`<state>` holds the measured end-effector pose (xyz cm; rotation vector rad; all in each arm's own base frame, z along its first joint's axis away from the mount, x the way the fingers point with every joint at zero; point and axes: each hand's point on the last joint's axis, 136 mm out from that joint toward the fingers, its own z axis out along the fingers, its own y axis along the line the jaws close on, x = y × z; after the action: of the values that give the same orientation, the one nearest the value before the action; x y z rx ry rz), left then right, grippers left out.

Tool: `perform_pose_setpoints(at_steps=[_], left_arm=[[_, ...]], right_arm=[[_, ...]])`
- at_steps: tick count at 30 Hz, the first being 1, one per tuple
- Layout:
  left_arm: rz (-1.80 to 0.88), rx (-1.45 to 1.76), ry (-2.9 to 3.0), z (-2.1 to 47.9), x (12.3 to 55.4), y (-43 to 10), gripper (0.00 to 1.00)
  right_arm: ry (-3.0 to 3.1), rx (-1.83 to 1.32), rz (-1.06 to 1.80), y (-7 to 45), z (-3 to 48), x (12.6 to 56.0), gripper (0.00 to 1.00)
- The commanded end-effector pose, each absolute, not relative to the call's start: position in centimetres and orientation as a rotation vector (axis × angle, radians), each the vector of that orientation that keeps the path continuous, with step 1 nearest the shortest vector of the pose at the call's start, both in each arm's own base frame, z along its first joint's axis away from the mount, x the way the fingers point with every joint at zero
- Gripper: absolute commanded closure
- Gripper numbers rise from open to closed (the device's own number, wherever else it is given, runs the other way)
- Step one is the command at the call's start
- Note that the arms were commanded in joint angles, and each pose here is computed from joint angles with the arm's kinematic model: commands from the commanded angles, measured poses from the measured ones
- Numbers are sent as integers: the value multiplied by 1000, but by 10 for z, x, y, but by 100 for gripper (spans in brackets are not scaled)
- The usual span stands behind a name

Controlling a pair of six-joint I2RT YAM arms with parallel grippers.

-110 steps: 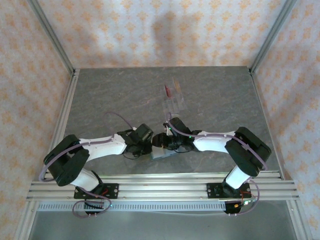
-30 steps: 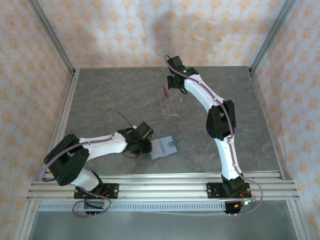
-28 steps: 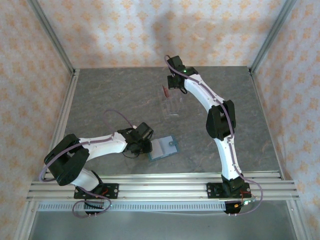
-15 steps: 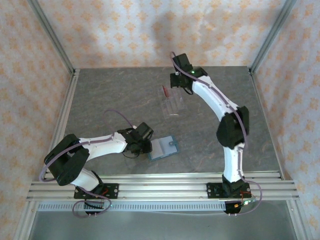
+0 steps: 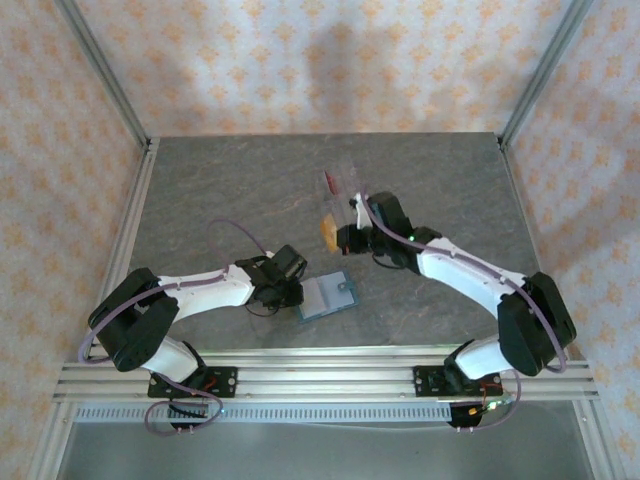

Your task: Put the credit cards into the card holder

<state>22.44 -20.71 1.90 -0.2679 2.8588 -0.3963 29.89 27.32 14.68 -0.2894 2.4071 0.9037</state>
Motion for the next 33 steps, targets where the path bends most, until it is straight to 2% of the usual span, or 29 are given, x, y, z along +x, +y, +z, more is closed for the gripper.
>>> perform_pose_setpoints(at_steps=[1, 13, 33], left_arm=[[-264, -232, 2939, 0, 208, -192, 78], [-238, -215, 2958, -4, 208, -196, 81], [-232, -207, 2965, -6, 208, -199, 82]], right_arm=[[2272, -287, 1142, 294, 165, 287, 100], [2295, -177, 1293, 290, 120, 259, 100], [2382, -163, 1291, 298, 79, 249, 100]])
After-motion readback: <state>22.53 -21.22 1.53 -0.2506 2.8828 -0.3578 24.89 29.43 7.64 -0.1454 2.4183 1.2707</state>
